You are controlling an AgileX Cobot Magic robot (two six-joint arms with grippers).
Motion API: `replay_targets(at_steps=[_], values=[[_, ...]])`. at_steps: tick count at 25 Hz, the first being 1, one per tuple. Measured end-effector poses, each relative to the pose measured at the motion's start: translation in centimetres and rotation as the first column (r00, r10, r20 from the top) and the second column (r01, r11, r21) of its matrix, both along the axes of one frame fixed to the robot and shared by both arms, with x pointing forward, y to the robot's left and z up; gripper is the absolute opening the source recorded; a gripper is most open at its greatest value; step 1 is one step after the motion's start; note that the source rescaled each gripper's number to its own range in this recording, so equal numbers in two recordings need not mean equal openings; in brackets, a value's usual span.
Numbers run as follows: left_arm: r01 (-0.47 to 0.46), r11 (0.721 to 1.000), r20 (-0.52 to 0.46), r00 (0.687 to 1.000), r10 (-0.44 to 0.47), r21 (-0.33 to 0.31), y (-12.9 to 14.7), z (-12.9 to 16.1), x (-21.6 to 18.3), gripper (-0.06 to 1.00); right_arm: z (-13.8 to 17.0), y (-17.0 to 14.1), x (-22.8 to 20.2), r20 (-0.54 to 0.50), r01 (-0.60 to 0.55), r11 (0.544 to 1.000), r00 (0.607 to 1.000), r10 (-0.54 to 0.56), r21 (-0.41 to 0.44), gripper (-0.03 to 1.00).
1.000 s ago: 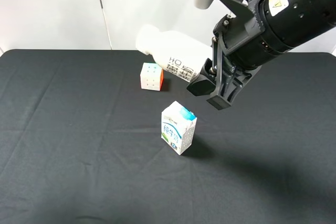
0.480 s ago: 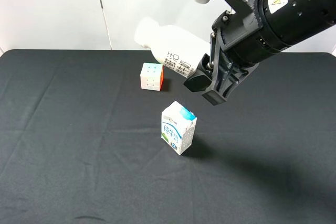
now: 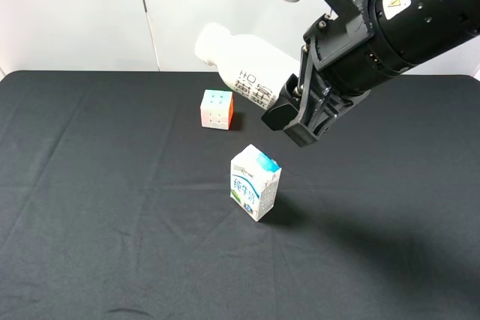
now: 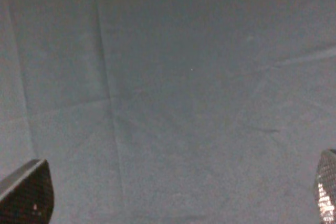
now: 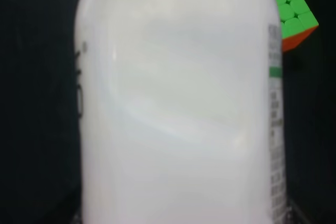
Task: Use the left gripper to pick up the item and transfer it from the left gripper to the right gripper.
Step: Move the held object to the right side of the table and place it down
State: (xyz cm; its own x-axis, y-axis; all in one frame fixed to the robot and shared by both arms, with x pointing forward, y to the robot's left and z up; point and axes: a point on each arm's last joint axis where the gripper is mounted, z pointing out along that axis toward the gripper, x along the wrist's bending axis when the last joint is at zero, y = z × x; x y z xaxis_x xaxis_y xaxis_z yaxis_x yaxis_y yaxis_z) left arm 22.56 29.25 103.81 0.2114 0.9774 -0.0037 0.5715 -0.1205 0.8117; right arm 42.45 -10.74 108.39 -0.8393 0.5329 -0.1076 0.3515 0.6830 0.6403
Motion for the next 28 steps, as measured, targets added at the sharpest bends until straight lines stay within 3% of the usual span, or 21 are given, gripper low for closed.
replay_targets(at_steps=[15, 23, 28], values=[[-0.031, 1.000, 0.002, 1.000, 0.031, 0.002, 0.0, -0.1, 0.1, 0.98, 0.0, 0.0, 0.0, -0.043, 0.069, 0.997, 0.997, -0.067, 0.033, 0.06], [-0.183, 0.983, 0.002, 0.983, 0.183, 0.002, -0.2, -0.1, 0.2, 0.98, -0.4, -1.6, 1.0, -0.105, 0.243, 0.970, 0.965, -0.242, 0.000, 0.06], [-0.203, 0.979, 0.005, 0.979, 0.203, 0.001, -0.2, 0.0, 0.3, 0.98, -0.7, -4.6, 2.9, -0.137, 0.377, 0.925, 0.915, -0.380, -0.048, 0.06]])
